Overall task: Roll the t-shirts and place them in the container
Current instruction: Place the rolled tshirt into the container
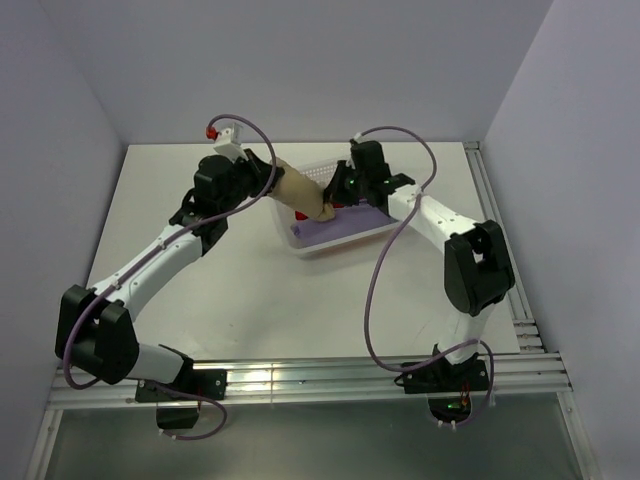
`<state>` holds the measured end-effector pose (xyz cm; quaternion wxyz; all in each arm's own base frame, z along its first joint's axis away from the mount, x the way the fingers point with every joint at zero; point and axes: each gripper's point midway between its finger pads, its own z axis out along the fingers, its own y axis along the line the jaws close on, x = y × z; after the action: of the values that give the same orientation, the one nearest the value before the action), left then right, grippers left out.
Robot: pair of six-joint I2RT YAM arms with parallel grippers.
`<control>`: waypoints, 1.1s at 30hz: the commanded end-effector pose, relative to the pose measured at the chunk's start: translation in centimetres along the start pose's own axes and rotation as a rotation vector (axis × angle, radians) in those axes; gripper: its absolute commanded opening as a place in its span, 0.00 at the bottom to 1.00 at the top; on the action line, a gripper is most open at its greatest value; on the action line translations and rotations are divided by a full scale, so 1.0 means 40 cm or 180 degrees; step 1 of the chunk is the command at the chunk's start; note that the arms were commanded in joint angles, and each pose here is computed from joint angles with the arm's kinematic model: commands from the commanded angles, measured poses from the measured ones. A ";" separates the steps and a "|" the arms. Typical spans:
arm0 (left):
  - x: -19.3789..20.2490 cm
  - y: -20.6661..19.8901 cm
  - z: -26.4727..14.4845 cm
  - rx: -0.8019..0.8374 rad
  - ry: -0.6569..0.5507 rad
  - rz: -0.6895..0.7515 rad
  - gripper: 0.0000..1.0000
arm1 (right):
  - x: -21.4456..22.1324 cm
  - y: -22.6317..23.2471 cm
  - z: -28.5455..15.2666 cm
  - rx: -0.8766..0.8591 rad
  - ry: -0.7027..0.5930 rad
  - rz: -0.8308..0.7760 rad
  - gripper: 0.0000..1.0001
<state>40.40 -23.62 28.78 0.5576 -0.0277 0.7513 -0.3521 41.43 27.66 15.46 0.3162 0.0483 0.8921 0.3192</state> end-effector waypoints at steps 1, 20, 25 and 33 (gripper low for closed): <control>0.033 0.027 0.003 -0.0159 0.0093 -0.0162 0.00 | -0.140 0.031 -0.086 -0.0157 -0.0303 -0.0137 0.00; 0.168 0.129 0.293 -0.0193 0.0297 -0.0143 0.00 | -0.355 -0.249 0.034 0.0076 -0.0361 -0.0101 0.00; 0.201 0.164 0.346 -0.0277 0.0374 -0.0082 0.00 | -0.385 -0.273 0.067 0.0097 -0.0422 -0.0070 0.00; 0.252 0.218 0.380 -0.0474 0.0483 -0.0030 0.00 | -0.419 -0.291 0.094 0.0178 -0.0493 -0.0122 0.00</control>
<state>51.57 -28.51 12.62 0.4736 -0.0558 0.8261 -0.3003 56.06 16.07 12.09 0.3350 0.0776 0.8949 0.2844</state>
